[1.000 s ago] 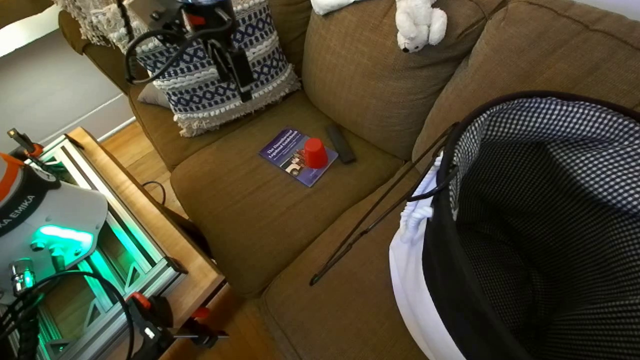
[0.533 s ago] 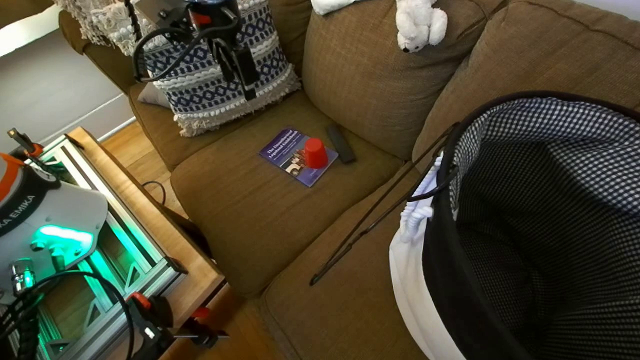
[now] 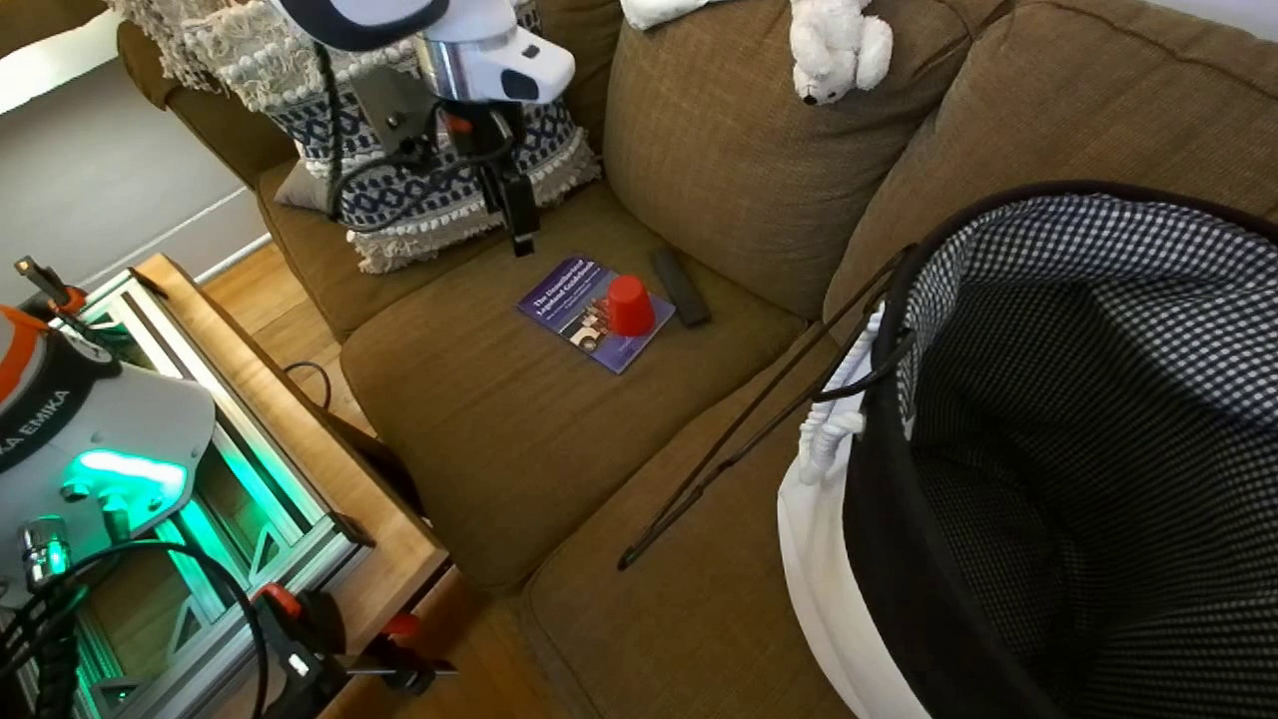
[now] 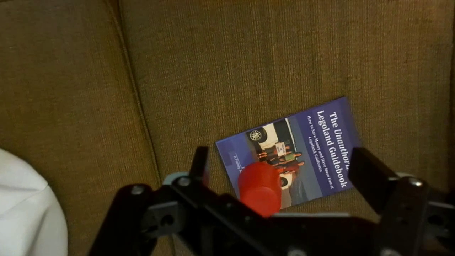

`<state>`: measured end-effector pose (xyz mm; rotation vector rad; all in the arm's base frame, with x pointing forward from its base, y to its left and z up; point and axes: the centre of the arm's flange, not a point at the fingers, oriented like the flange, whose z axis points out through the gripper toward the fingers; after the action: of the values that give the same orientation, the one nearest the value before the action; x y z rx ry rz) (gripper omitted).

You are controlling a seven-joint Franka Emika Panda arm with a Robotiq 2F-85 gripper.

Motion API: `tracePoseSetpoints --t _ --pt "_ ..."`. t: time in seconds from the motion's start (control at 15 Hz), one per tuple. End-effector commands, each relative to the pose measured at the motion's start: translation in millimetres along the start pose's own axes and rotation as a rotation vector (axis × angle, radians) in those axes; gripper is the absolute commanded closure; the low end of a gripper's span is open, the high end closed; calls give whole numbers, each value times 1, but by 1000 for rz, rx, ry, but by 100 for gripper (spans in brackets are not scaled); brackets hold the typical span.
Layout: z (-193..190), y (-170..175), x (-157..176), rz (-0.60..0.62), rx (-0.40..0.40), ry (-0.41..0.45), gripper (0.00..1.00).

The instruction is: Put the cup on the top of the couch

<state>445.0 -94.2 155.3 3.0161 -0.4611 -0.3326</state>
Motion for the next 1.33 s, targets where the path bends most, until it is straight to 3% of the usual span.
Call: tracePoseSetpoints --t 0.0,0.33,0.6,0.87,1.27 --pt "52 18 73 83 48 -84 0" --pt "95 21 151 49 52 -207 0" --pt "148 2 183 27 7 -286 0" --pt "184 -2 200 19 -43 -277 0" --pt "207 0 216 13 -11 -236 0"
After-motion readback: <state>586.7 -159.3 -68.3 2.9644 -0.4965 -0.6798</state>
